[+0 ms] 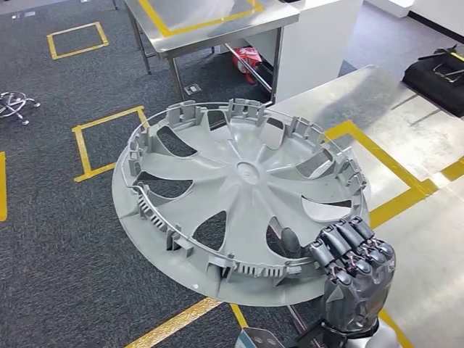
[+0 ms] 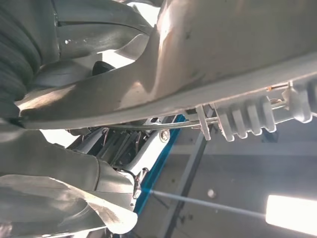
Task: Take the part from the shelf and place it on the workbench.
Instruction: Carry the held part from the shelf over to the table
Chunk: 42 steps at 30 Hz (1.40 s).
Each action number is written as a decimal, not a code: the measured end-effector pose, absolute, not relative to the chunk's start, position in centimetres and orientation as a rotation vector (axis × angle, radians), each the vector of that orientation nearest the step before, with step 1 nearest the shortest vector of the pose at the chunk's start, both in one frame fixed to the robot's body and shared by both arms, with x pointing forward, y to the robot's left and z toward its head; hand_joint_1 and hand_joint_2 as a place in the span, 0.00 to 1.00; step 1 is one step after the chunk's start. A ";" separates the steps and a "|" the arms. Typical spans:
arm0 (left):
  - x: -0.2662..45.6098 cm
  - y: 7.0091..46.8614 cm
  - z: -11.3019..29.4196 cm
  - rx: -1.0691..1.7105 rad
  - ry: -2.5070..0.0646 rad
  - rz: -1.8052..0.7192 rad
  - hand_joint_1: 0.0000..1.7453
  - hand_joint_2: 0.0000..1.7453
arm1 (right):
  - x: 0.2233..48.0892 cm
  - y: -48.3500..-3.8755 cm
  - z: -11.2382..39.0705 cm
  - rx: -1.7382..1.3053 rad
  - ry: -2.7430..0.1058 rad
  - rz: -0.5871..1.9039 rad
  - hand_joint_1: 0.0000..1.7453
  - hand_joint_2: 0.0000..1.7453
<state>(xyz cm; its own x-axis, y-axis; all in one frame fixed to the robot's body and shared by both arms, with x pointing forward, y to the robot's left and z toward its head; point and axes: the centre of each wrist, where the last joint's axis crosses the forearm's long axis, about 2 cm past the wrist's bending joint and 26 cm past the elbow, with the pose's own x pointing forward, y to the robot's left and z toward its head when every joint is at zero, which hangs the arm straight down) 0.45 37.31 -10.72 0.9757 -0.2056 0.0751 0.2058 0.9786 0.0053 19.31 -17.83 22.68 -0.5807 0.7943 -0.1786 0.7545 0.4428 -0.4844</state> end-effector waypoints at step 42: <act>0.9 37.4 -10.6 0.033 -0.098 -0.285 0.00 0.00 | 18.9 -17.5 22.4 -1.367 -2.619 0.834 1.00 1.00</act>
<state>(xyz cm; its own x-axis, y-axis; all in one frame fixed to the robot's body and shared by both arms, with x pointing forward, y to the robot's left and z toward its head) 0.86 37.39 -10.60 0.9550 -0.2822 0.0915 0.2790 0.9592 0.0466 18.87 -17.45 22.39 -0.6015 0.7782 -0.1805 0.7392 0.4564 -0.4952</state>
